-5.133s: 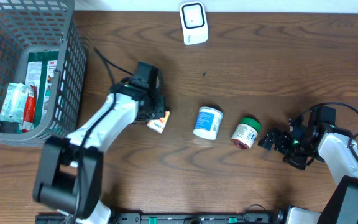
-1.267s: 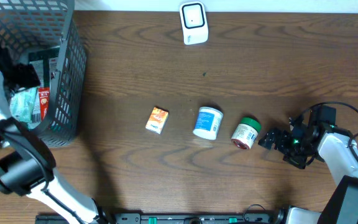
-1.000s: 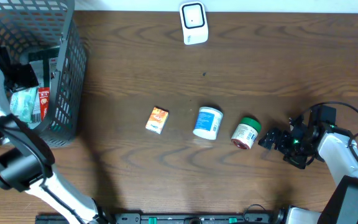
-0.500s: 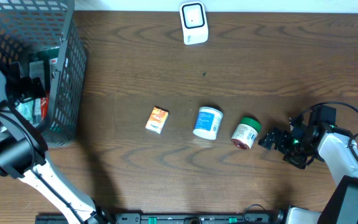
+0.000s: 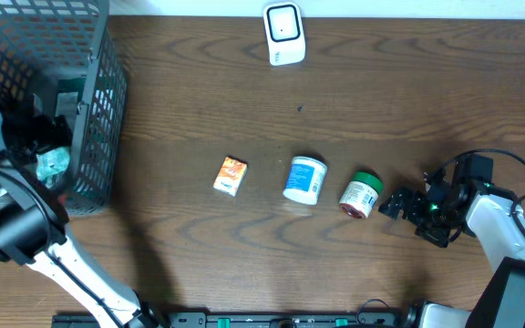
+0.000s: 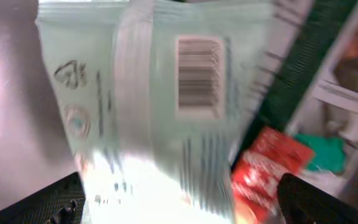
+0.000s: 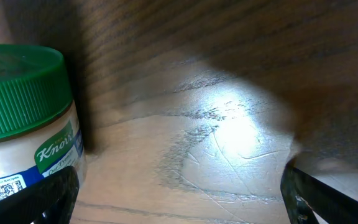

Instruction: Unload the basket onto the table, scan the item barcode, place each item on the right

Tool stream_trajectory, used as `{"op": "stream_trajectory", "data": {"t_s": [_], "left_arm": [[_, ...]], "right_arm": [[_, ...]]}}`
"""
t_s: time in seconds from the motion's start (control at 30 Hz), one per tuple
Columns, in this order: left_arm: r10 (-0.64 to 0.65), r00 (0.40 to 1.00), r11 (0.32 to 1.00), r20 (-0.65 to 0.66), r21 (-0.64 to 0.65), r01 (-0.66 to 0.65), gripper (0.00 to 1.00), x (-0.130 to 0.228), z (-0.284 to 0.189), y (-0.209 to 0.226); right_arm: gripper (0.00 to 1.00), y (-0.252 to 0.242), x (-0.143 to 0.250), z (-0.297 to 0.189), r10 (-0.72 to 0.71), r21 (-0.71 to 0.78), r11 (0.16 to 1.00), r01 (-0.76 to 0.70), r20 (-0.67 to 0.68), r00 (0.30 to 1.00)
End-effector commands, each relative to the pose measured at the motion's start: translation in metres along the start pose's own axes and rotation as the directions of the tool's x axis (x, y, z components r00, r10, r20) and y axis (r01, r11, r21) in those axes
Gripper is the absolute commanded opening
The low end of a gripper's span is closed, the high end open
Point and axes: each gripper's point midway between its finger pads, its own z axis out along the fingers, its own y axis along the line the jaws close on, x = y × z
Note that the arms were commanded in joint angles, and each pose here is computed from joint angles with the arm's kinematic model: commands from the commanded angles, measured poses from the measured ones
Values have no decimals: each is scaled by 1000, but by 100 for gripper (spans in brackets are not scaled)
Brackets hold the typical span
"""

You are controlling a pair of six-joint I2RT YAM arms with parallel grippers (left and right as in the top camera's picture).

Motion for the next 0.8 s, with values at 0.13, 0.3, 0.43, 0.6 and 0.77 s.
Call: {"op": "stream_trajectory", "data": {"t_s": [0.13,0.3,0.43,0.6,0.77], "left_arm": [[2,999,999,-39,-47,-3,98,15,-9,3],[-2,998,996,-67,-93,-4,98,25,4,12],[-3,998,995,-69,-101,-4,98,28,14,14],[-25,994,996,-107,-92,15,98,43,28,13],[-69,987,997,-147,-35,64,98,59,38,2]], "right_arm": [[99,2,1,1,4,-2,1000,-4,-3,1000],[99,2,1,1,4,-2,1000,-4,-3,1000],[99,2,1,1,4,-2,1000,-4,-3,1000],[99,2,1,1,3,-2,1000,-3,-3,1000],[99,2,1,1,4,-2,1000,-4,-3,1000]]}}
